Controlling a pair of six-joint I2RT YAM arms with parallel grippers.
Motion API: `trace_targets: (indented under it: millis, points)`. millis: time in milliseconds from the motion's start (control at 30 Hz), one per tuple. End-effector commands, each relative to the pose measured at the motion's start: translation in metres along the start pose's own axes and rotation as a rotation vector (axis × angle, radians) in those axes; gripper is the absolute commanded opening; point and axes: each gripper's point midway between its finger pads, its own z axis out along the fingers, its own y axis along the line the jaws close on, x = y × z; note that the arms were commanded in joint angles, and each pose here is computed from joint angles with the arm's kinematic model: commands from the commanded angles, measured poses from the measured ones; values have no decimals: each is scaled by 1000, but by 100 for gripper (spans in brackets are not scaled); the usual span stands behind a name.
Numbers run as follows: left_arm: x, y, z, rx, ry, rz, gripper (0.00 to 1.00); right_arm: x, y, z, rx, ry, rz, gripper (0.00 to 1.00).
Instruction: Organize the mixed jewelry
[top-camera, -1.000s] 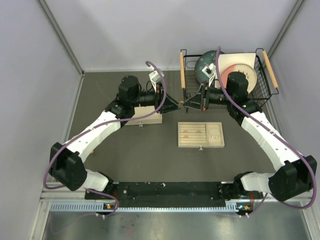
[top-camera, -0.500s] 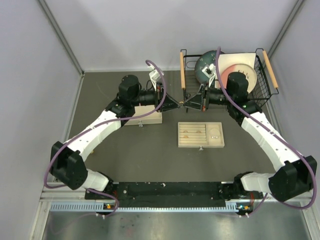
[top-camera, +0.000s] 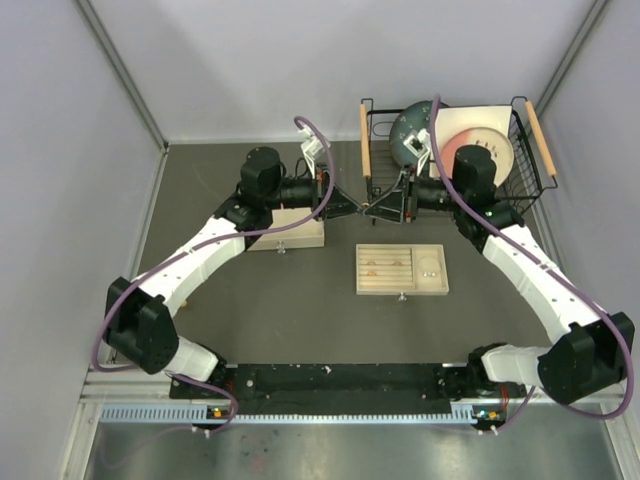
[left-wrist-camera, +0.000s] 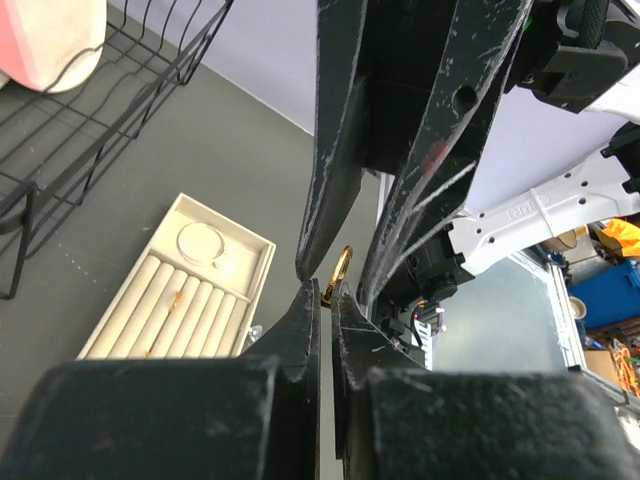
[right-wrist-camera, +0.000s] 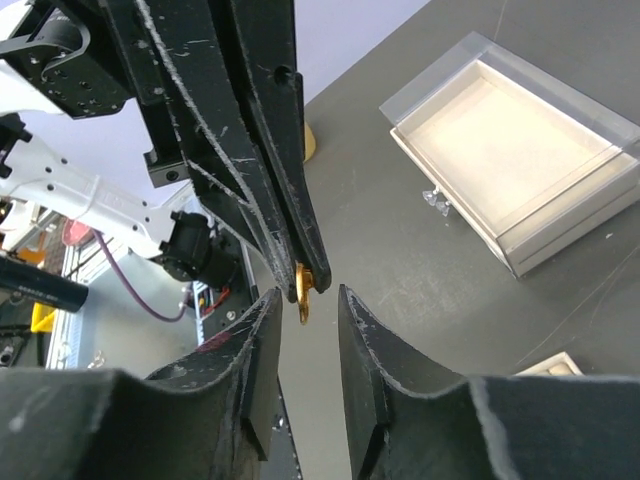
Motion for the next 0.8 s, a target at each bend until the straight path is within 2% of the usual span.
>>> trace_targets:
  millis: [0, 33, 133, 300, 433, 467, 633, 667, 733, 767]
  points:
    - [-22, -10, 0, 12, -23, 85, 0, -12, 12, -7, 13, -36, -91, 34]
    - [-21, -9, 0, 2, -18, 93, 0, -15, 13, -10, 29, -45, -103, 37]
    - [-14, 1, -2, -41, 16, 117, 0, -23, 2, -21, 103, -74, -112, 39]
    - [1, 32, -8, -172, 96, 209, 0, -42, -35, -59, 281, -163, -83, 39]
    - [12, 52, -9, -289, 169, 274, 0, -40, -66, -92, 422, -203, -36, 38]
    - [13, 55, -8, -304, 190, 334, 0, -39, -75, -102, 470, -219, -22, 38]
    - [52, 61, 12, -418, 378, 477, 0, -16, -115, -153, 668, -264, 38, 38]
    - [50, 67, 13, -472, 402, 539, 0, -13, -114, -158, 687, -270, 34, 37]
    - [73, 67, 26, -473, 491, 569, 0, -1, -121, -168, 727, -265, 40, 37]
    - [70, 65, 32, -480, 505, 610, 0, 0, -120, -175, 753, -275, 30, 37]
